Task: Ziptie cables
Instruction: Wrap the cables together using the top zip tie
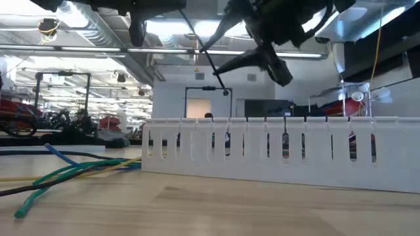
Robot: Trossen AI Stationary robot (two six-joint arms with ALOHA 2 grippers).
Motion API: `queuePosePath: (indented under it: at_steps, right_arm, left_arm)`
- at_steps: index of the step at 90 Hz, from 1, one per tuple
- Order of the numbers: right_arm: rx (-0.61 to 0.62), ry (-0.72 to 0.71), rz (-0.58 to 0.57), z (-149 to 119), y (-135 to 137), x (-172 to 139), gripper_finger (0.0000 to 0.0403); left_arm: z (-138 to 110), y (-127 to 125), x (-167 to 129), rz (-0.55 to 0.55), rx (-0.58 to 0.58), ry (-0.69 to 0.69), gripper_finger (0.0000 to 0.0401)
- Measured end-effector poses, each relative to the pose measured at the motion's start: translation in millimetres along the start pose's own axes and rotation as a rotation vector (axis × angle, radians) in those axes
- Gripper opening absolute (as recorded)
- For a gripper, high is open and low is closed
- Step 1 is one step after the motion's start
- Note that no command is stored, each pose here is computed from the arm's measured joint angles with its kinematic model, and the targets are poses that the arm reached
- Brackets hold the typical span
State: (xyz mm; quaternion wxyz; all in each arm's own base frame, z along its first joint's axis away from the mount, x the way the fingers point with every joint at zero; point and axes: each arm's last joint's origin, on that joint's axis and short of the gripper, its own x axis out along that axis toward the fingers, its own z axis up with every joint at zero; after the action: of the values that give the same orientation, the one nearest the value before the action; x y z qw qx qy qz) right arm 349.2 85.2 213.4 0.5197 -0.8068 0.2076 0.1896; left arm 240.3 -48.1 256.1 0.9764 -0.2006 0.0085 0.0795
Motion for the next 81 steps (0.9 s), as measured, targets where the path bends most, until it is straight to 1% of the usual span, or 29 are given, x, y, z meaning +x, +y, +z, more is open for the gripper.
queuePosePath:
  at_steps: [9,21,29,36,42,51,64,75,81]
  right_arm:
    - [0.012,0.014,-0.007,6,-3,-4,0.0172]
    - [0.005,0.111,-0.014,11,-9,-16,0.0172]
    - [0.060,0.178,-0.021,7,-14,-29,0.0172]
    - [0.146,0.151,-0.036,4,-17,-36,0.0172]
    - [0.165,0.107,-0.042,5,-17,-37,0.0172]
    - [0.118,0.048,-0.046,8,-17,-36,0.0172]
    - [-0.003,-0.026,-0.058,14,-16,-31,0.0172]
    - [-0.062,-0.061,-0.115,15,-20,-29,0.0172]
    - [-0.108,-0.077,-0.116,14,-19,-25,0.0172]
  left_arm:
    - [0,0,0,0.000,0.002,0.000,0.0000]
    - [-3,1,0,0.008,-0.004,0.032,0.0000]
    - [-5,1,0,-0.014,-0.024,0.061,0.0000]
    - [-5,0,0,-0.042,-0.057,0.074,0.0000]
    - [-5,-2,-1,-0.053,-0.085,0.076,0.0000]
    - [-5,-2,-1,-0.062,-0.156,0.081,0.0000]
    - [-6,-3,-1,-0.094,-0.263,0.106,0.0000]
    - [-3,-4,-1,-0.111,-0.322,0.083,0.0000]
    - [-2,-4,-1,-0.115,-0.333,0.077,0.0000]
